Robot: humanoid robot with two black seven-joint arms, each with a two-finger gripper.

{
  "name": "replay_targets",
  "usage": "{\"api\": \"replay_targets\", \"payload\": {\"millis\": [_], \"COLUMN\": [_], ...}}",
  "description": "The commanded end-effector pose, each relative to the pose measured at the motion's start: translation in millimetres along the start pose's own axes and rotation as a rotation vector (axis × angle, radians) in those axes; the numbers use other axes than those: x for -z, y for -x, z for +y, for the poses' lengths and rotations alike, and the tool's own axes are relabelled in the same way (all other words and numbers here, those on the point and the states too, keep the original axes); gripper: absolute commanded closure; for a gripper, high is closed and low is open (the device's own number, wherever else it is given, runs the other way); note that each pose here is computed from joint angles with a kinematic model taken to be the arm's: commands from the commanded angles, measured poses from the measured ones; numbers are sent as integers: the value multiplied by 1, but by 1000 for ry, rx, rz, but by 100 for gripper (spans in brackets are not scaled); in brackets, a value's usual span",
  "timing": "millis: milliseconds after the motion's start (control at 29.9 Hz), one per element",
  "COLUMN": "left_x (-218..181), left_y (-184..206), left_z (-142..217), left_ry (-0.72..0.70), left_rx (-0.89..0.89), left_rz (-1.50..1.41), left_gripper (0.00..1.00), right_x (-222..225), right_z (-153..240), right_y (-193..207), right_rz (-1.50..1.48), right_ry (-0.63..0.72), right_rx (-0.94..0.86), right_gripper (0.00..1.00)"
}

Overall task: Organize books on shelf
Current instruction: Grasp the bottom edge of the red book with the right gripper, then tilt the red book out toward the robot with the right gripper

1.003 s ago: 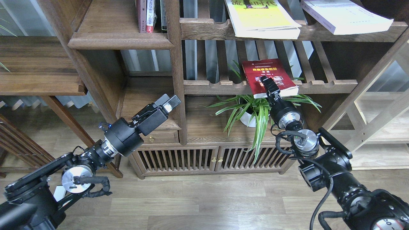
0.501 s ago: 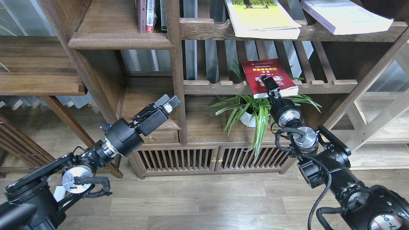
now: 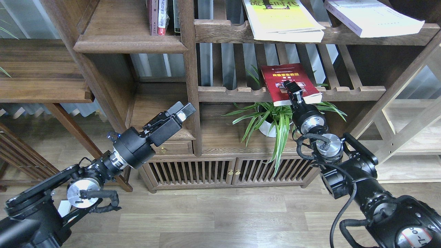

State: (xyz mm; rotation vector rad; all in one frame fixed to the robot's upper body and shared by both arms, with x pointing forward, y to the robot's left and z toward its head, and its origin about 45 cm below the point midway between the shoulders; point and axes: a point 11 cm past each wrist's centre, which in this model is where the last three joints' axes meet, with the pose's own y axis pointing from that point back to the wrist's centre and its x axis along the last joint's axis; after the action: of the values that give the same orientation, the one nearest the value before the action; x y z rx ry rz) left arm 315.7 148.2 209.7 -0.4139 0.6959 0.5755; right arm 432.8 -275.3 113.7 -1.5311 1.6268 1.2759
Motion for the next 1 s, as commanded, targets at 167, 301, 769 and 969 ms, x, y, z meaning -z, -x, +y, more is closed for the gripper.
{"api": "replay_targets", "payload": {"millis": [167, 301, 769, 969], "left_x": [-1, -1, -4, -5], "left_y": [3, 3, 5, 5], "left_z": [-3, -3, -4, -4], "left_ry": [3, 4, 15, 18], "left_rx": [11, 12, 17, 17], "left_rz": [0, 2, -1, -2], "left_gripper": [1, 1, 1, 1], "right_x": [-1, -1, -3, -7], "right_z": [1, 2, 11, 24], "right_y": [0, 3, 12, 13], "right_rz": [-27, -43, -118, -133], "right_ry": [-5, -9, -19, 5], "right_rx": [14, 48, 209, 313], "right_gripper": [53, 64, 96, 96]}}
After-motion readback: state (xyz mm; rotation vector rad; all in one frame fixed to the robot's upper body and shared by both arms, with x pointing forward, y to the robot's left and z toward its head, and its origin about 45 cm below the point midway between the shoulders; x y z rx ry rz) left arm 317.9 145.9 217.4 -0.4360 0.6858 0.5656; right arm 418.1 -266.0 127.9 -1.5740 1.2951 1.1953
